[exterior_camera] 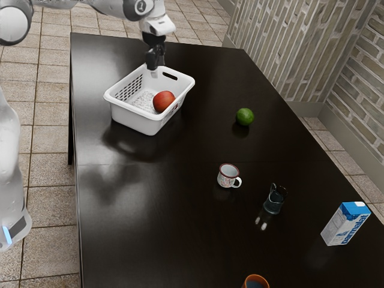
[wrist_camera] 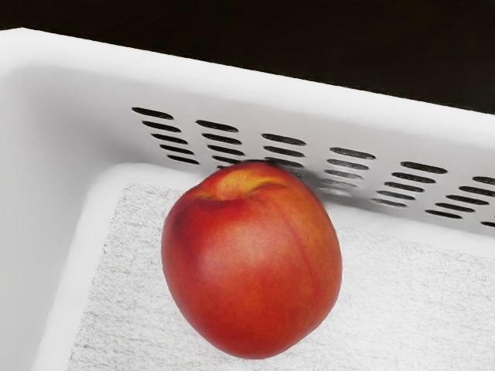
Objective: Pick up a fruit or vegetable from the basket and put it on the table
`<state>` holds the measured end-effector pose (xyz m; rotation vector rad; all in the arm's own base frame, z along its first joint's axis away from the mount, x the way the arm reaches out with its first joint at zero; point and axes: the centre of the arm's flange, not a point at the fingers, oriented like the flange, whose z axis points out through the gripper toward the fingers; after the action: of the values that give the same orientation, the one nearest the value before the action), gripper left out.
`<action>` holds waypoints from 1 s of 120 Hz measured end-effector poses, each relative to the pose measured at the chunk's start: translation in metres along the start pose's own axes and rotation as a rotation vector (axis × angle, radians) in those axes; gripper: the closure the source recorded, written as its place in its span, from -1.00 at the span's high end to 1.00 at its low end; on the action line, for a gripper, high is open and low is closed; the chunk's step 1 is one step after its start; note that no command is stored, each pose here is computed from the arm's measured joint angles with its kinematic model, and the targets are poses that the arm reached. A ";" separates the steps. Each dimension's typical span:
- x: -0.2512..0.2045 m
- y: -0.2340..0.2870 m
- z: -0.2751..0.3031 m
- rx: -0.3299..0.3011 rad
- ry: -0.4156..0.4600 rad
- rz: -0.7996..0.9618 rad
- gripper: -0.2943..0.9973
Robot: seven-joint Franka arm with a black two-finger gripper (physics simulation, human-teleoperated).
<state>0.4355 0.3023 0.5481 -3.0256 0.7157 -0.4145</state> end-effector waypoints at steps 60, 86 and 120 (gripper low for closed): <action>0.010 0.009 0.055 -0.038 -0.001 0.252 0.54; 0.008 0.005 0.057 -0.028 0.006 0.300 0.54; 0.013 0.004 0.075 -0.041 0.009 0.336 0.53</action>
<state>0.4639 0.2892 0.4790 -2.8590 1.2186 -0.4056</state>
